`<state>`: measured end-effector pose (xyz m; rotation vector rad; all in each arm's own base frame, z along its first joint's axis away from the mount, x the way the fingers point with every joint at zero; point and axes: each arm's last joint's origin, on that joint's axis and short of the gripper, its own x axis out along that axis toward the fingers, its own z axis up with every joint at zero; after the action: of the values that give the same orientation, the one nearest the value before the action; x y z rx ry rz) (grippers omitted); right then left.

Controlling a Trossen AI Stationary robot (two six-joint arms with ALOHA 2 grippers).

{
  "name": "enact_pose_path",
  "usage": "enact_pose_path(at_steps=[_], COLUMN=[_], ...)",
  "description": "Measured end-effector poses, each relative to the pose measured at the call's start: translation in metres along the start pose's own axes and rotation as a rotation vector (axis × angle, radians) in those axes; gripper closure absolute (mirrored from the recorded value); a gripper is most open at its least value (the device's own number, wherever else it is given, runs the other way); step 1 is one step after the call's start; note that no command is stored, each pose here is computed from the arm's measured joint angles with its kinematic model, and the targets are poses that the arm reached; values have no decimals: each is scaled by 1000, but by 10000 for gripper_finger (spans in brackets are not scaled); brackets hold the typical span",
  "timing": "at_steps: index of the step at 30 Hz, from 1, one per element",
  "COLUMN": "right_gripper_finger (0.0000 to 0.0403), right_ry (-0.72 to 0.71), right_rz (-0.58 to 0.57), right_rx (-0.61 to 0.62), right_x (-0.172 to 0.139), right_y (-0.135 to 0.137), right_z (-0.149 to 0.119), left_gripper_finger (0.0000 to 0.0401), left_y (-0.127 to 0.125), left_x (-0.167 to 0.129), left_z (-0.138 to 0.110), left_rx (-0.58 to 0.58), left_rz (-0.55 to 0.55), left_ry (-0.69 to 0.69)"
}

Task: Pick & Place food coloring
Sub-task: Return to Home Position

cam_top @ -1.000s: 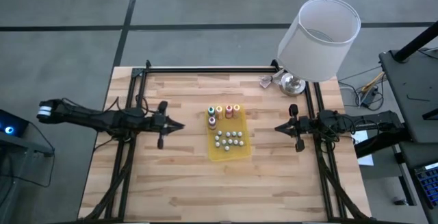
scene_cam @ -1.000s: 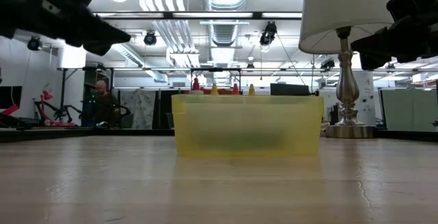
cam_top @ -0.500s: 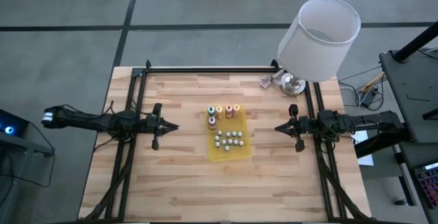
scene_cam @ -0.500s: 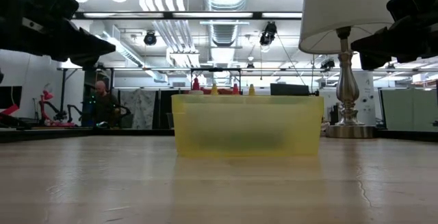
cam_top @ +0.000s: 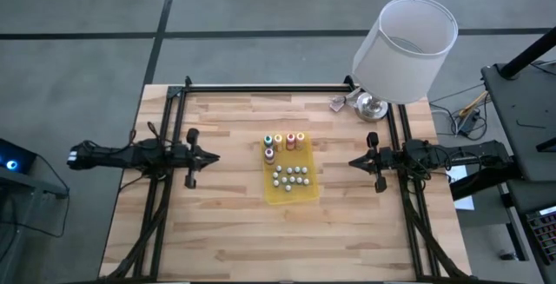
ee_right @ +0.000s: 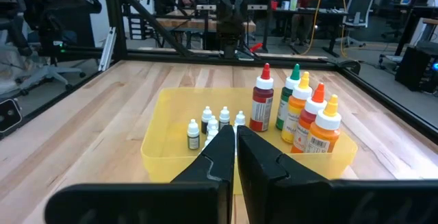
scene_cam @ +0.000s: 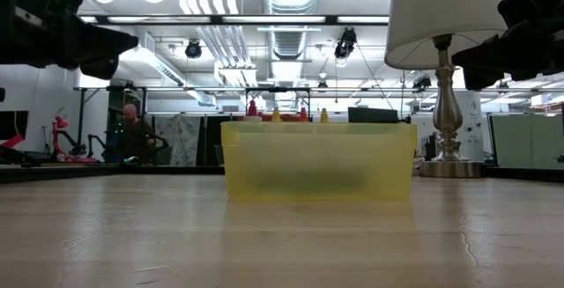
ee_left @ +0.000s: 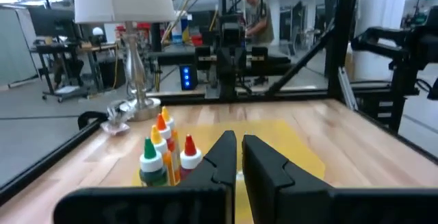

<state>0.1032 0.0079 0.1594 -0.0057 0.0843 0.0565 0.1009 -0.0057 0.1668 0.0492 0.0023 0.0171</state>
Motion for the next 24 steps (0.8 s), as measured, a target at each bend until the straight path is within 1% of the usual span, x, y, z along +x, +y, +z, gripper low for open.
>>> enact_pose_path(at_steps=[5,24], right_gripper_finger=[394,394], right_ry=[0,0], right_rz=[0,0], right_rx=[0,0], right_x=[0,0], right_y=[0,0], right_z=[0,0], left_gripper_finger=[401,401], left_y=[1,0], left_x=[-4,-4], left_z=[3,1], left_rx=[-5,-3], left_rz=[2,-4], left_ry=[-45,-32])
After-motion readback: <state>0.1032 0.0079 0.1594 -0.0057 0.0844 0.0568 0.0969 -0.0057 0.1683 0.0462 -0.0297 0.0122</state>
